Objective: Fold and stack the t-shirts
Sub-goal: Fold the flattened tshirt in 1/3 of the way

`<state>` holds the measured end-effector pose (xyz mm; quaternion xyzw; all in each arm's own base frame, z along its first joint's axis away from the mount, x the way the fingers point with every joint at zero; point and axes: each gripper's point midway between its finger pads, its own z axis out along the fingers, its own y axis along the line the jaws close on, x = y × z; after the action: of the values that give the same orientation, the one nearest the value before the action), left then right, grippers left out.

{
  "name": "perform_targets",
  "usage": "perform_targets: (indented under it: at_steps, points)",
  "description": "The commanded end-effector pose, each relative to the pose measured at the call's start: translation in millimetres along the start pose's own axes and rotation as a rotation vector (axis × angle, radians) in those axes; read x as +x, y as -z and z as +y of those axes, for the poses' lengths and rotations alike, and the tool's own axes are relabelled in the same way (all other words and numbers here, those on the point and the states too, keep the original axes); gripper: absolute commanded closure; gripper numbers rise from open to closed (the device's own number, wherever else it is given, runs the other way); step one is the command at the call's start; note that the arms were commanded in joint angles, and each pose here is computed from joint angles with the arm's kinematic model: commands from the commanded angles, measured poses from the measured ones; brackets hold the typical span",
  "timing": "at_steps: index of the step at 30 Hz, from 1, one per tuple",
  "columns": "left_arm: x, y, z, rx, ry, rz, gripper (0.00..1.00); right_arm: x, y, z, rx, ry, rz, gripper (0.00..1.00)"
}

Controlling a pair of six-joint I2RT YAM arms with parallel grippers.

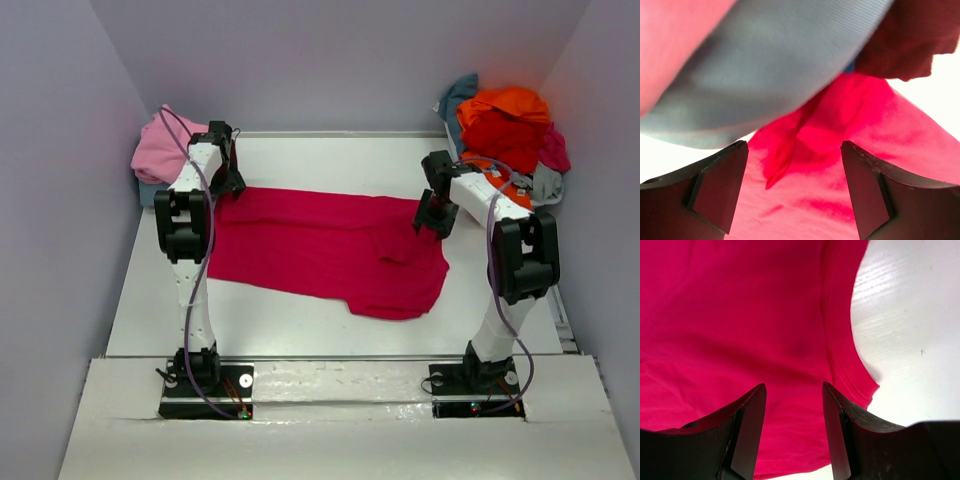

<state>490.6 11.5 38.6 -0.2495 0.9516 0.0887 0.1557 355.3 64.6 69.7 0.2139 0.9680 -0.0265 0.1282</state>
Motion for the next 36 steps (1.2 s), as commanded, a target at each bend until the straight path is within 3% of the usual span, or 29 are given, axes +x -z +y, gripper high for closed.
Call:
perform_targets:
  at_steps: [1,10,23,36]
  points:
    - [-22.4,53.4,2.1,0.0,-0.002,-0.121,0.13,-13.0,5.1,14.5,-0.033,0.026,-0.02,0.45]
    - [-16.3,73.0,-21.7,0.018,-0.068,-0.171,0.13,-3.2,-23.4,33.9,-0.063,0.048,0.04,0.46]
    - [42.8,48.8,-36.0,-0.049,-0.2,-0.075,0.13,-1.2,-43.1,46.3,-0.067,0.044,0.076,0.47]
    - [65.8,15.6,-49.3,-0.055,-0.243,0.04,0.13,10.4,-56.7,50.6,-0.075,0.022,0.135,0.47]
